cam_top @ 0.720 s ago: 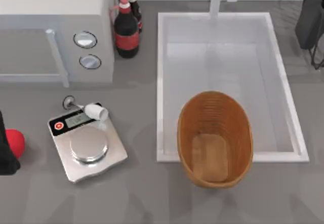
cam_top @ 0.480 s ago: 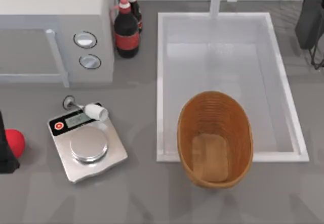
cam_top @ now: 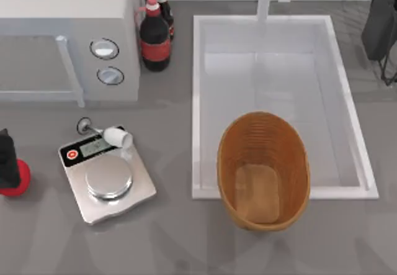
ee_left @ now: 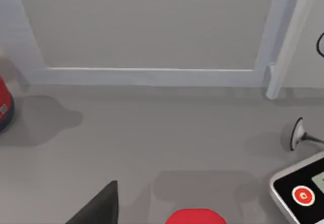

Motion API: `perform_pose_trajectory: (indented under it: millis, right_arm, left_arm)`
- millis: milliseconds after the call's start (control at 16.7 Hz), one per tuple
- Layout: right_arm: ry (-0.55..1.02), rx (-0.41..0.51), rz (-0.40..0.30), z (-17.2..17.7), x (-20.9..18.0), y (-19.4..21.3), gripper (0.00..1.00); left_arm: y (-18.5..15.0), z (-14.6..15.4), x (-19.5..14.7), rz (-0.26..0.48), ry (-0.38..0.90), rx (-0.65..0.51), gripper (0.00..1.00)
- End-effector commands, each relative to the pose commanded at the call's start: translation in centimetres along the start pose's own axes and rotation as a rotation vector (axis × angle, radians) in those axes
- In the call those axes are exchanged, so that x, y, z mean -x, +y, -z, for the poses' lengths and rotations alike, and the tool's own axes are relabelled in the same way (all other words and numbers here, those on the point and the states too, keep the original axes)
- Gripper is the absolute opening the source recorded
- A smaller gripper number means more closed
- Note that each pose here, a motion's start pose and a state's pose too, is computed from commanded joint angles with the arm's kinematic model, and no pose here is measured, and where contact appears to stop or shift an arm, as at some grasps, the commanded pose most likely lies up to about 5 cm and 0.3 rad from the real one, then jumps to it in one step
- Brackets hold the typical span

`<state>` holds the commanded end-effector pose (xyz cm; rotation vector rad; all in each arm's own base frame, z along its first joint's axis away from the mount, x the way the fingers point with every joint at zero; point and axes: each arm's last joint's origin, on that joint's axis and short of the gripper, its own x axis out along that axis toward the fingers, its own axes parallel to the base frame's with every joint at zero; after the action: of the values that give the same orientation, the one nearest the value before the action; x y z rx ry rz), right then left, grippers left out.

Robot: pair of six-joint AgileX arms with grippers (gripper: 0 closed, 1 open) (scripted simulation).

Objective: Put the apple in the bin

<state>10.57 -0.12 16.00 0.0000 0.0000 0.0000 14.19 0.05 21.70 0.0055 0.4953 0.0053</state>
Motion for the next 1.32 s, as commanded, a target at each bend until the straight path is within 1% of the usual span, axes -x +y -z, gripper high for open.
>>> perform_pose_trajectory:
  millis: [180,360,480,600,780,900,1020,1320]
  right_arm:
    - [0.000,0.000,0.000,0.0,0.0,0.0,1.00]
    - [0.000,0.000,0.000,0.0,0.0,0.0,1.00]
    - [0.000,0.000,0.000,0.0,0.0,0.0,1.00]
    - [0.000,0.000,0.000,0.0,0.0,0.0,1.00]
    - [0.000,0.000,0.000,0.0,0.0,0.0,1.00]
    - [0.000,0.000,0.000,0.0,0.0,0.0,1.00]
    - [0.000,0.000,0.000,0.0,0.0,0.0,1.00]
    - [0.000,0.000,0.000,0.0,0.0,0.0,1.00]
  left_arm:
    - [0.1,-2.1,-3.2,0.000,0.308,0.002,1.00]
    - [0.3,-3.2,-7.3,0.000,0.606,0.005,1.00]
    - [0.4,-3.7,-10.0,0.000,0.765,0.006,1.00]
    - [0.6,-4.1,-12.3,-0.002,0.882,0.007,1.00]
    - [0.8,-4.5,-15.1,-0.006,1.002,0.008,1.00]
    - [0.9,-4.5,-16.4,-0.007,1.053,0.008,1.00]
    - [1.0,-4.5,-17.0,-0.009,1.073,0.009,1.00]
    - [0.8,-4.4,-17.0,-0.006,1.071,0.004,1.00]
